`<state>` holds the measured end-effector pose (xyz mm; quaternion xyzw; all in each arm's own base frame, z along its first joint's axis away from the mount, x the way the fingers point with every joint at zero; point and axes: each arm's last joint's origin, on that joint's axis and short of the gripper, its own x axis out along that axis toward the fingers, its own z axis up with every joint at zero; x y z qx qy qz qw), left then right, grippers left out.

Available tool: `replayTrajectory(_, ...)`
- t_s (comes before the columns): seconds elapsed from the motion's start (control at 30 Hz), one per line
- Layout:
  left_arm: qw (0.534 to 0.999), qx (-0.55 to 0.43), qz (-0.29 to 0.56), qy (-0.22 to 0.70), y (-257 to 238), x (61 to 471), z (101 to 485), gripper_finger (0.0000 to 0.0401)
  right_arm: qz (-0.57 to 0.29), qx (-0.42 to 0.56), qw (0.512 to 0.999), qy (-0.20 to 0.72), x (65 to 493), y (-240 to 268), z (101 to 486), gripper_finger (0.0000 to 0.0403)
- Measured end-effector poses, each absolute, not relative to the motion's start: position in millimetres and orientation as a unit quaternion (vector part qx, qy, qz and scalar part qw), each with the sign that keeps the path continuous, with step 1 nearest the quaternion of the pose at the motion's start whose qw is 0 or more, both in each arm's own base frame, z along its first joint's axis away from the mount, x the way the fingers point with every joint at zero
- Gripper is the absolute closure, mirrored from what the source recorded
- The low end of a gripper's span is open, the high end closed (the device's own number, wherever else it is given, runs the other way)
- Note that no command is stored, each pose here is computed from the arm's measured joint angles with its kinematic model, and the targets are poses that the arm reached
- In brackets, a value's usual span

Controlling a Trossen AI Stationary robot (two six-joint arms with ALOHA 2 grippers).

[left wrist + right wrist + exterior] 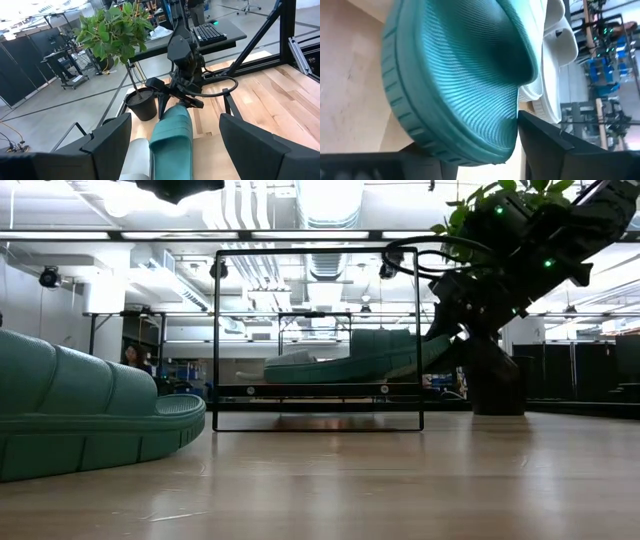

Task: Pick and place slides into the shelf
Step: Put the left green slipper on the shelf

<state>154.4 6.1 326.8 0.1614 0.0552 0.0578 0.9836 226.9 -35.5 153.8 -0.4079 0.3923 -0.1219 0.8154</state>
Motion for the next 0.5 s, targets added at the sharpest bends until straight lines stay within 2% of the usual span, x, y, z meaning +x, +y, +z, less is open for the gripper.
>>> replayTrajectory(0.33,0.984,0.161,0.058,0.057,6,155,326,0.0115,-0.112,-0.278,0.834,0.464,233,-36,171,0.0217)
replayTrajectory(0.5,0.984,0.161,0.058,0.057,6,156,326,0.0115,-0.111,-0.273,0.836,0.463,238,-36,182,0.0215)
